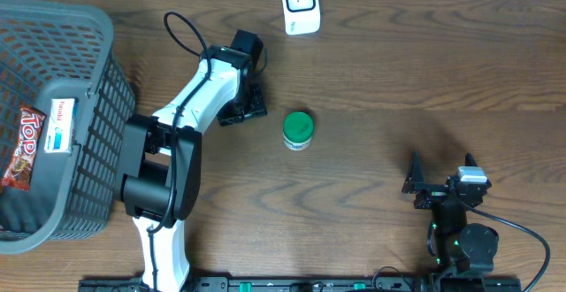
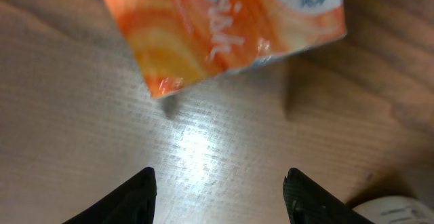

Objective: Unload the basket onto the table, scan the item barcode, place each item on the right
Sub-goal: 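Carry the Kleenex pack out and place it left of the jar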

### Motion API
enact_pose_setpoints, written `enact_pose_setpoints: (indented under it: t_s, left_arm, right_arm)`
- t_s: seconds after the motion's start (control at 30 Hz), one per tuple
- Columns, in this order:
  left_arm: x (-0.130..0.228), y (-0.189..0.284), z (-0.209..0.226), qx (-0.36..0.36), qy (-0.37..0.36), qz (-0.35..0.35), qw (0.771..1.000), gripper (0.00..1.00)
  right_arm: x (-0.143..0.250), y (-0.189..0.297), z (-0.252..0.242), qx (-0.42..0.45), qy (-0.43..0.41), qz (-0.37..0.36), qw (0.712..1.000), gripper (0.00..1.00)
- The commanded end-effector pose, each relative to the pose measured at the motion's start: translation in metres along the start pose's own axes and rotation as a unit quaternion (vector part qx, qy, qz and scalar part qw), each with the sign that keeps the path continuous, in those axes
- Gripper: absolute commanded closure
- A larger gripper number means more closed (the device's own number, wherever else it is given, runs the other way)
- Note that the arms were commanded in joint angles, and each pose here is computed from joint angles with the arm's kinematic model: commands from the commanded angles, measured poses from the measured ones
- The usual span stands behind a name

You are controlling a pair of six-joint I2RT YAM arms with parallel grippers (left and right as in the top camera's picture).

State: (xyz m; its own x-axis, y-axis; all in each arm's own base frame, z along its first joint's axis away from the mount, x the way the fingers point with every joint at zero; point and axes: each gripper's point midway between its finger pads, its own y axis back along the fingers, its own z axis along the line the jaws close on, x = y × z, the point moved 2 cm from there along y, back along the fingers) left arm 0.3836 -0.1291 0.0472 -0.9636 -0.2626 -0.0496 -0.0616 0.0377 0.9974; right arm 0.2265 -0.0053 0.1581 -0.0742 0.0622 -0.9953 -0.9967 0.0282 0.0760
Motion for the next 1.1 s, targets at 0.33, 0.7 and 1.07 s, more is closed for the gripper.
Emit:
enact_pose_setpoints:
  t_s: [0.33, 0.7, 1.07]
  left_arm:
    - [-0.046, 0.009, -0.005, 0.012, 0.004, -0.105, 0.994, 0.04]
    - [-0.067, 0.006, 0.013, 0.027, 0.057, -0.116, 0.991, 0.02]
    - [-0.074, 0.001, 0.001, 0.059, 0.064, -0.123, 0.989, 0.02]
  right_arm:
    - [0.000, 0.000, 0.001, -0.002, -0.006, 0.000, 1.000, 0.01]
    - [0.000, 0.000, 0.001, -0.002, -0.006, 0.000, 1.000, 0.01]
    - [0.000, 0.000, 0.001, -0.002, -0.006, 0.000, 1.000, 0.01]
